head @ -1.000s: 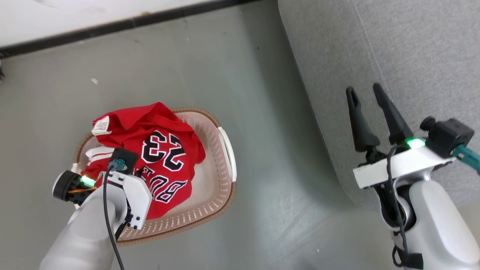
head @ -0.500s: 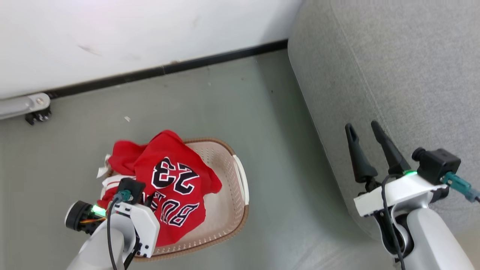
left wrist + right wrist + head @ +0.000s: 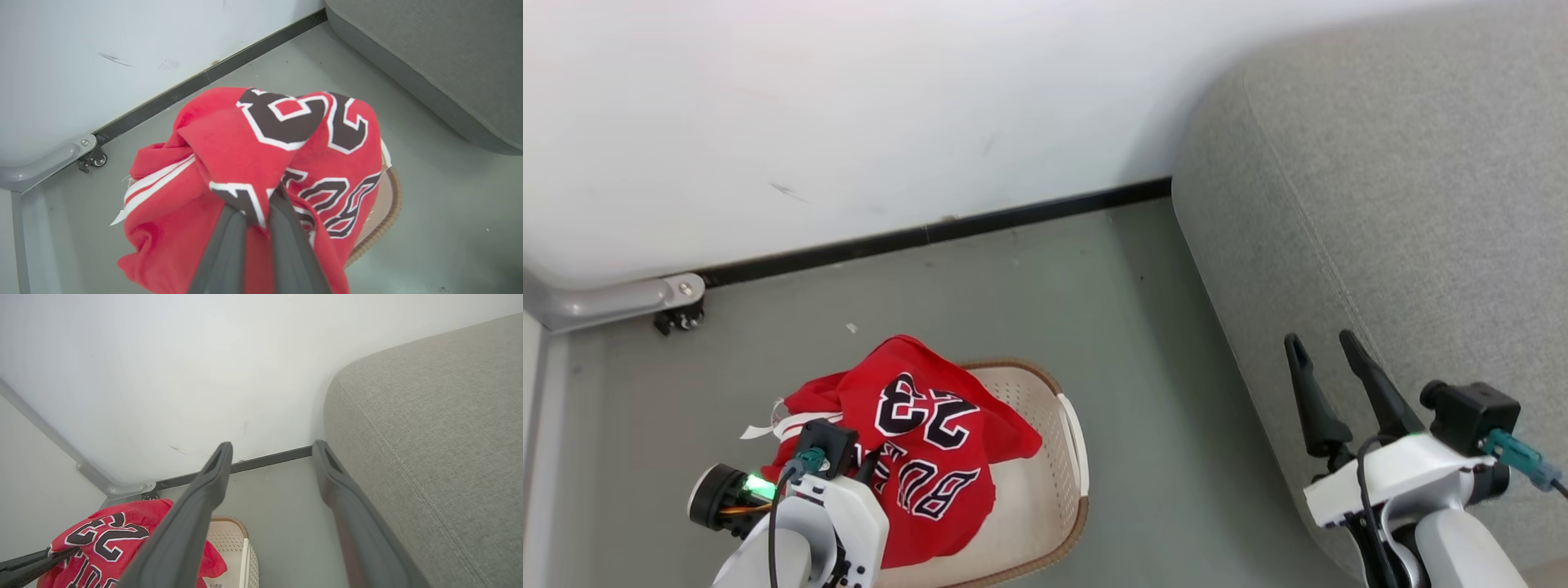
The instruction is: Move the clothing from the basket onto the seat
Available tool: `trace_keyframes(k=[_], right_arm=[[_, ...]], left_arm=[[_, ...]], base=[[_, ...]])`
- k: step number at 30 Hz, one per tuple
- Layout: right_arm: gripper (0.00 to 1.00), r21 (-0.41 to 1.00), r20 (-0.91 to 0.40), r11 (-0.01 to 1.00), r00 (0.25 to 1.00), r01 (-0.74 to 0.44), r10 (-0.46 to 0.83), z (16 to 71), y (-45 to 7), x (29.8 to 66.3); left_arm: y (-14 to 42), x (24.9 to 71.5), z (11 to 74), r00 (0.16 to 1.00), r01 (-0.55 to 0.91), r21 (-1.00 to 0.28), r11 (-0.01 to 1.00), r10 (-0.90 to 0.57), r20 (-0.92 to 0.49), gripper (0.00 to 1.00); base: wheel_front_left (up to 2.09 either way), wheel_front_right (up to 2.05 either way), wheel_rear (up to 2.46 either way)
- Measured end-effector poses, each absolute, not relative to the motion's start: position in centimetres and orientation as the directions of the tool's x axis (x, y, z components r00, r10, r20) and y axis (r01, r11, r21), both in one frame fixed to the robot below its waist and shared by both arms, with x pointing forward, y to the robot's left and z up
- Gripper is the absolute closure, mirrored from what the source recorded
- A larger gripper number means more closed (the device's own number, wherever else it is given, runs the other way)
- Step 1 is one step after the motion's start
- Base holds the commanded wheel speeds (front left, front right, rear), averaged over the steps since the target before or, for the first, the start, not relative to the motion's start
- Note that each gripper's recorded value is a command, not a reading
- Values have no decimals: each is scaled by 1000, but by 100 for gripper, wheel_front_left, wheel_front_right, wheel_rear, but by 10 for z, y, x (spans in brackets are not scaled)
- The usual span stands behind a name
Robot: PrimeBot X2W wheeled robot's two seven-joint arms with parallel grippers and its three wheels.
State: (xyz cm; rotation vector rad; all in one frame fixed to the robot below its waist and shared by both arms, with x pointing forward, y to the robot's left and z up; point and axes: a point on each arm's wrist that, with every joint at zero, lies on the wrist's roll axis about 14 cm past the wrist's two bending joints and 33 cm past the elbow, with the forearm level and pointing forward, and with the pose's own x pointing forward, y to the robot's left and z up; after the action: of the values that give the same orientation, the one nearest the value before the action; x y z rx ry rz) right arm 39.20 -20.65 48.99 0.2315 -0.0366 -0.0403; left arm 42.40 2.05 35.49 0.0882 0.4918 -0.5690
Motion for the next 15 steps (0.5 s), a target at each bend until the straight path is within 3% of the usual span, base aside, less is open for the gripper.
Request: trace_keyframes(k=[15], right_arm=[[0,237,64,971,997,20,-36,501,-201,369]], left_arm=[[11,426,434,818,533,-44,845,-528,-228,100]], base=[[0,0,0]])
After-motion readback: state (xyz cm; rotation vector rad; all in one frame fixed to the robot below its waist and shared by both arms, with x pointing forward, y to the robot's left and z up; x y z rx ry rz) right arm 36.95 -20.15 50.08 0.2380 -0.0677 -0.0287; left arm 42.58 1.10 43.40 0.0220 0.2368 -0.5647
